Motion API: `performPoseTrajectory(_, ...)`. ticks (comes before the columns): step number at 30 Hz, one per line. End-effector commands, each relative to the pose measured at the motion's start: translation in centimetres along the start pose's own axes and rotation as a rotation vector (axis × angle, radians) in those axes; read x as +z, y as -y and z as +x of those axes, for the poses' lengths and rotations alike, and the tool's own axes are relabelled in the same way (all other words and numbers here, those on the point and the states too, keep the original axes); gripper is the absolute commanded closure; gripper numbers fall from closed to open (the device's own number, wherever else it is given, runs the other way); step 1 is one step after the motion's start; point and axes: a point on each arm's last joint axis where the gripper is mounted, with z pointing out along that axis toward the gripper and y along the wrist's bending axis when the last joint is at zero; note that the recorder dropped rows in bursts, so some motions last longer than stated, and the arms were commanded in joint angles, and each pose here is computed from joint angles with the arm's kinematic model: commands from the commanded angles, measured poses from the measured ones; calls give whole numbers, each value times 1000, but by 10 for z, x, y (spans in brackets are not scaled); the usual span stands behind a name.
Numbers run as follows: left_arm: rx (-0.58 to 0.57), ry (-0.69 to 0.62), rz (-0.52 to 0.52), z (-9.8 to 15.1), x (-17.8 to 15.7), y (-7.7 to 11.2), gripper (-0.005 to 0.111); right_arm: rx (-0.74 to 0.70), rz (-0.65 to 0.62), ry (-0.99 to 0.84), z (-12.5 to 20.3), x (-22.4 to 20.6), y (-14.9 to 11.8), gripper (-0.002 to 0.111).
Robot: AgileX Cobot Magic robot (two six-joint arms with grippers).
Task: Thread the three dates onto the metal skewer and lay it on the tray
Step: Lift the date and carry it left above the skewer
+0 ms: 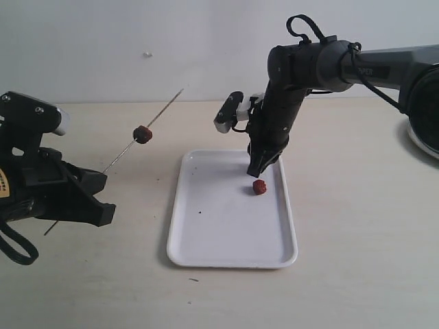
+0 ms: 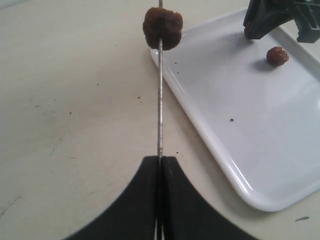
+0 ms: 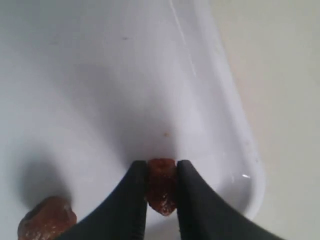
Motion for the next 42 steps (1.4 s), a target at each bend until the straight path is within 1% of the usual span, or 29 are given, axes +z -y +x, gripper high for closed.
performPoseTrajectory(1, -12, -9, -2, 2, 0, -1, 107, 83, 14, 17, -2, -3, 2, 89)
performPoseTrajectory(7, -38, -16, -3, 2, 0, -1, 107, 283, 66, 92, -9, -16, 7, 89)
performPoseTrajectory(10, -45, -16, -3, 2, 0, -1, 107, 370, 67, 133, -13, -29, 8, 89)
performPoseTrajectory(14, -102, -19, -4, 2, 0, -1, 107, 480, 57, 191, -18, -46, 7, 89)
performPoseTrajectory(18, -145, -44, -10, 5, 0, -1, 107, 652, 66, 282, -24, -63, 11, 89)
performPoseTrajectory(23, -206, -97, -23, 10, -1, -2, 107, 785, 5, 400, -34, -71, 10, 89)
performPoseTrajectory(27, -275, -118, -33, 12, -1, -2, 107, 894, -94, 518, -44, -76, 9, 89)
performPoseTrajectory(29, -288, -118, -33, 12, -1, -2, 107, 914, -142, 561, -49, -78, 7, 89)
performPoseTrajectory(33, -331, -103, -30, 10, -1, -1, 107, 898, -234, 651, -58, -84, 3, 89)
performPoseTrajectory(35, -332, -101, -30, 10, -1, -1, 107, 889, -272, 700, -62, -87, 2, 89)
performPoseTrajectory(42, -357, -80, -24, 8, 0, -1, 107, 939, -411, 864, -74, -100, 1, 89)
